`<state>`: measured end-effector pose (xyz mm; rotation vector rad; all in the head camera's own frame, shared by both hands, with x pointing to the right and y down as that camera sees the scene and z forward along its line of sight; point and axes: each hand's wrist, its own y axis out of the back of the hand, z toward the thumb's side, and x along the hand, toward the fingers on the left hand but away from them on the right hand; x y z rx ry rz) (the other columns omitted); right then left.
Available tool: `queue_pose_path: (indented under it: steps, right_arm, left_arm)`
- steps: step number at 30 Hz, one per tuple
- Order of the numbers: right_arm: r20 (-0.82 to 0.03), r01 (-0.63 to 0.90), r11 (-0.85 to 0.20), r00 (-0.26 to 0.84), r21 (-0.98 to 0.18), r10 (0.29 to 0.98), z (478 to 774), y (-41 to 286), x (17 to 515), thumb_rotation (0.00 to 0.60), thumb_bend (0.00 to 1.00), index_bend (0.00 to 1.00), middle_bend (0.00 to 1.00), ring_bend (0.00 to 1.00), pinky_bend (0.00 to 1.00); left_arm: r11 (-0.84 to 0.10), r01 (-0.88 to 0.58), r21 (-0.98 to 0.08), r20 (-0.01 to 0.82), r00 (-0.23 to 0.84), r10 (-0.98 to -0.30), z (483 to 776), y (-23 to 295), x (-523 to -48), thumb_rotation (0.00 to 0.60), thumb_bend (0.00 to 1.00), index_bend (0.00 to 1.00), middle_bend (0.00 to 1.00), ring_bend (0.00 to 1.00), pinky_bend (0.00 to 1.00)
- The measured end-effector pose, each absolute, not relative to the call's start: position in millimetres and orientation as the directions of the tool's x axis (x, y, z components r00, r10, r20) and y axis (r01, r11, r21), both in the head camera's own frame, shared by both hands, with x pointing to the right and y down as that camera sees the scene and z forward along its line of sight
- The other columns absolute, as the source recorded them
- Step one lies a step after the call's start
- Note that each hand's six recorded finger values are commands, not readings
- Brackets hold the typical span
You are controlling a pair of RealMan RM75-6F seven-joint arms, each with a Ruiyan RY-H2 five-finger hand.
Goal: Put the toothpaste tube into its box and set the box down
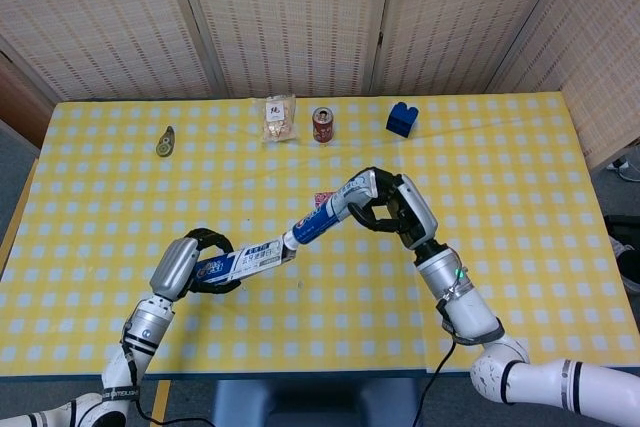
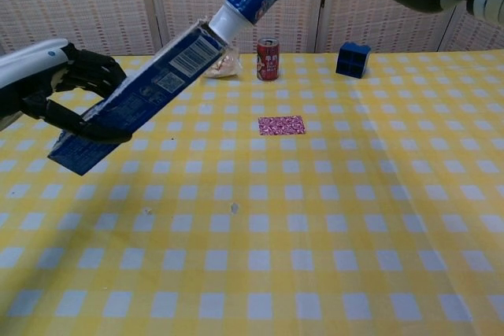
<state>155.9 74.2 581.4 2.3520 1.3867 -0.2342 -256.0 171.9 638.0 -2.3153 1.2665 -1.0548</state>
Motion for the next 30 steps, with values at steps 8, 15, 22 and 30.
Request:
queue_pose_path:
  steps: [8, 15, 22, 30]
  right_arm:
    - [-0.346, 0.861, -0.423, 0.503, 0.282, 0.792, 591.0, 77.4, 145.0, 0.6, 0.39, 0.9, 0.82, 0.79, 0.8]
    - [-0.352, 0.845, -0.429, 0.527, 0.321, 0.774, 598.8, 87.7, 130.0, 0.6, 0.39, 0.9, 0.82, 0.79, 0.8]
    - [-0.351, 0.829, -0.471, 0.556, 0.301, 0.753, 601.2, 98.6, 114.7, 0.6, 0.39, 0.9, 0.82, 0.79, 0.79]
    - [-0.356, 0.823, -0.508, 0.568, 0.254, 0.742, 602.3, 105.9, 101.8, 0.6, 0.39, 0.9, 0.82, 0.78, 0.78]
  left_arm:
    - [-0.57, -0.601, -0.56, 0.459, 0.347, -0.817, 637.6, 171.0, -251.5, 0.6, 0.15, 0.57, 0.58, 0.43, 0.28]
    - [-0.564, -0.612, -0.555, 0.459, 0.34, -0.821, 639.0, 168.6, -250.8, 0.6, 0.15, 0.57, 0.58, 0.43, 0.28]
    - [-0.541, -0.662, -0.519, 0.459, 0.319, -0.829, 642.9, 167.1, -249.8, 0.6, 0.15, 0.57, 0.58, 0.43, 0.28]
    - [-0.493, -0.727, -0.479, 0.423, 0.301, -0.854, 640.0, 162.0, -245.6, 0.6, 0.15, 0.57, 0.58, 0.43, 0.28]
